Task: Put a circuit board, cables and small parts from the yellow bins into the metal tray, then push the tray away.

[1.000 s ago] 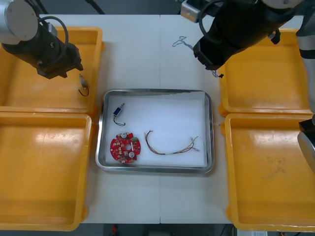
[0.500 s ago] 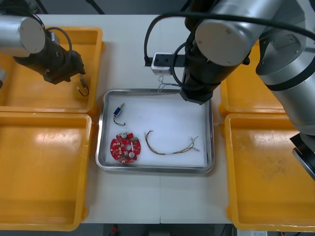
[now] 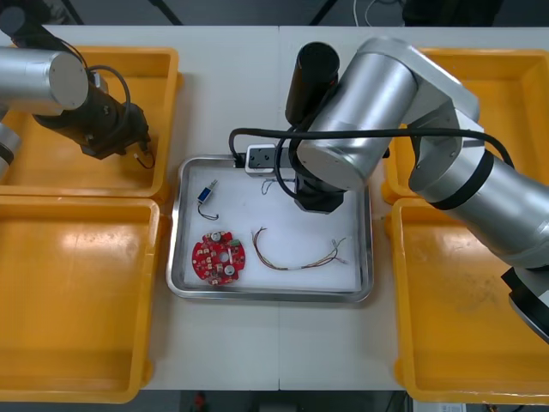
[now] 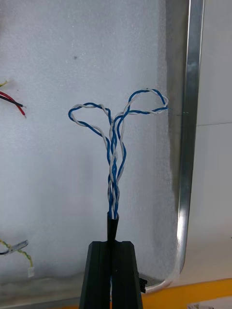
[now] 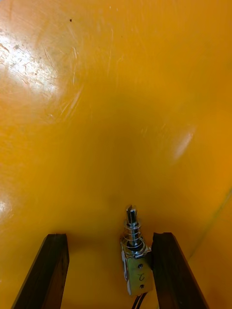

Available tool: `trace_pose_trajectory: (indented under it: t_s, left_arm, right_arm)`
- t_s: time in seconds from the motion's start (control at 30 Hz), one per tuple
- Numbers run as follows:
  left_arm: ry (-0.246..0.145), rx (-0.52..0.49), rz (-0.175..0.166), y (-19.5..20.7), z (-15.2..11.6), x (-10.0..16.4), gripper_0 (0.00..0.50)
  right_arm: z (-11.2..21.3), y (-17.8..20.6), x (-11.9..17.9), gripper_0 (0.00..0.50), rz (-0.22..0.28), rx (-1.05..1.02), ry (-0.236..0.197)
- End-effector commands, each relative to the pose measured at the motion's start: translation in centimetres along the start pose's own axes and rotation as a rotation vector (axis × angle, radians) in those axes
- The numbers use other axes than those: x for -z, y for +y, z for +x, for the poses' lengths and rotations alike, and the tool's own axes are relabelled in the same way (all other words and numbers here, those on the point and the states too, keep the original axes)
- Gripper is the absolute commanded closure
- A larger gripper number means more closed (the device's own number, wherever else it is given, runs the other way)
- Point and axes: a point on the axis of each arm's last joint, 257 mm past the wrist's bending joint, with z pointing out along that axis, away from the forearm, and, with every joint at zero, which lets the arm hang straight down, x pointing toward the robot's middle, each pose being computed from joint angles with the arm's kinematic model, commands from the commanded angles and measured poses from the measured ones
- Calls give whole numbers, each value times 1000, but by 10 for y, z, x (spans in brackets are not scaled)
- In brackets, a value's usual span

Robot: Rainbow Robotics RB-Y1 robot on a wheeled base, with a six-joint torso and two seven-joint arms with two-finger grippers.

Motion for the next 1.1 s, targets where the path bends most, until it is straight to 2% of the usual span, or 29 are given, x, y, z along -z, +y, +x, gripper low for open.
trace_pose_trajectory:
  t_s: [0.03, 0.27, 0.3, 0.33, 0.47, 0.5, 0.53, 0.57, 0.97, 1.03, 1.1]
  left_arm:
    - [-27, -147, 14, -14, -10, 7, 0]
    - [-39, -156, 17, -12, -8, 0, 0]
    - [-43, -159, 22, -13, -9, -1, 292]
    - [-46, -157, 24, -13, -9, -1, 500]
    - [-46, -157, 25, -13, -9, -1, 500]
    - [-46, -157, 25, -13, -9, -1, 500]
    - [-44, -156, 24, -12, -9, -1, 500]
    - [-45, -155, 25, -12, -9, -1, 500]
    - [-65, -119, 34, -4, -25, 11, 500]
    - [-68, -105, 38, -2, -30, 18, 500]
    - [-68, -99, 37, 1, -36, 30, 500]
  right_arm:
    - [-5, 15, -25, 500, -3, 61, 18]
    - [2, 20, -45, 500, -23, 49, 32]
    - [4, 22, -46, 500, -28, 46, 33]
    - [5, 25, -48, 500, -37, 40, 34]
    - [4, 32, -51, 500, -66, 29, 29]
    - [3, 34, -52, 358, -73, 26, 30]
    - [3, 35, -51, 41, -76, 21, 28]
    - [3, 34, -51, 0, -75, 23, 27]
    - [-2, 33, -39, 0, -102, 1, 4]
    - [1, 31, -33, 0, -108, -11, 10]
    - [7, 33, -26, 0, -128, -25, 35]
